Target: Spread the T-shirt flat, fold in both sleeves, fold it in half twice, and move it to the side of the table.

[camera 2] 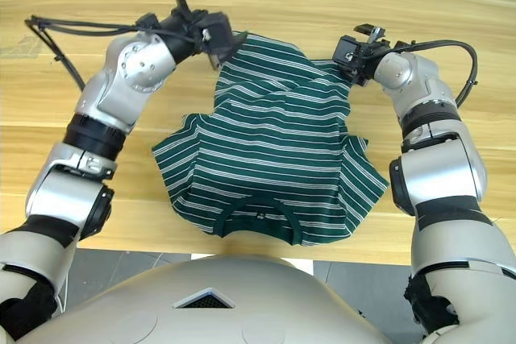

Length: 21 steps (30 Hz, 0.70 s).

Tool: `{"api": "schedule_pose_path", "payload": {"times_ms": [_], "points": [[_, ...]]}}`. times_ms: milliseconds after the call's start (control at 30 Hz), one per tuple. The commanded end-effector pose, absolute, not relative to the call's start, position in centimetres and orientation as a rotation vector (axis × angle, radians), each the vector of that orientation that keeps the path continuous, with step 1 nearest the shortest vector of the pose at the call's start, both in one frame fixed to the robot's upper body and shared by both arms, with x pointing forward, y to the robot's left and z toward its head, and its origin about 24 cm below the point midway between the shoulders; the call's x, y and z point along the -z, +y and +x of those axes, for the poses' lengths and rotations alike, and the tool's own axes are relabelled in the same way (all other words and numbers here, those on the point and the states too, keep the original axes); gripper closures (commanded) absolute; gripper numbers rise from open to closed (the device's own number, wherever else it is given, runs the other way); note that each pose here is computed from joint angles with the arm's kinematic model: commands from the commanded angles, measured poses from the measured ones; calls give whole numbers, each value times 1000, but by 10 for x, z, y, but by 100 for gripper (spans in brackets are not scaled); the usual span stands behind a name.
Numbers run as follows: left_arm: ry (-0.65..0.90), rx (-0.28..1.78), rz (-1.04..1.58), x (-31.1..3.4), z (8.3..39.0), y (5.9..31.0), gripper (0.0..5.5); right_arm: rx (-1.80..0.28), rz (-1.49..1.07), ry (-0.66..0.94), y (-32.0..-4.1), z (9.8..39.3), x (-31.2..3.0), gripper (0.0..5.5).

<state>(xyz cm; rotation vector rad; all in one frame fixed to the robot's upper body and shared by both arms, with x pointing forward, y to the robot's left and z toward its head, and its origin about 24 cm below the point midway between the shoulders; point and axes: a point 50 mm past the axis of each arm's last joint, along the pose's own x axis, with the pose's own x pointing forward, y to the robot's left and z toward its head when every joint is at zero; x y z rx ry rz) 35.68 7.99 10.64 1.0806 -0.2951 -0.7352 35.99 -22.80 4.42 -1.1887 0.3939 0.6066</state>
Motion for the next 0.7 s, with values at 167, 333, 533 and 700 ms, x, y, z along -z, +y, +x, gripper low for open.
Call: {"api": "schedule_pose_path", "payload": {"times_ms": [167, 333, 533, 700], "points": [[27, 905, 1218, 6, 325, 78, 12, -672, -1192, 457, -220, 349, -21, 180], [159, 893, 1240, 40, 304, 113, 12, -609, -1205, 452, -225, 351, -23, 180], [90, 857, 1293, 23, 312, 145, 12, -541, -1251, 468, -235, 354, -29, 180], [-24, 853, 1268, -1, 314, 151, 12, -458, -1288, 503, -250, 353, -31, 180]]}}
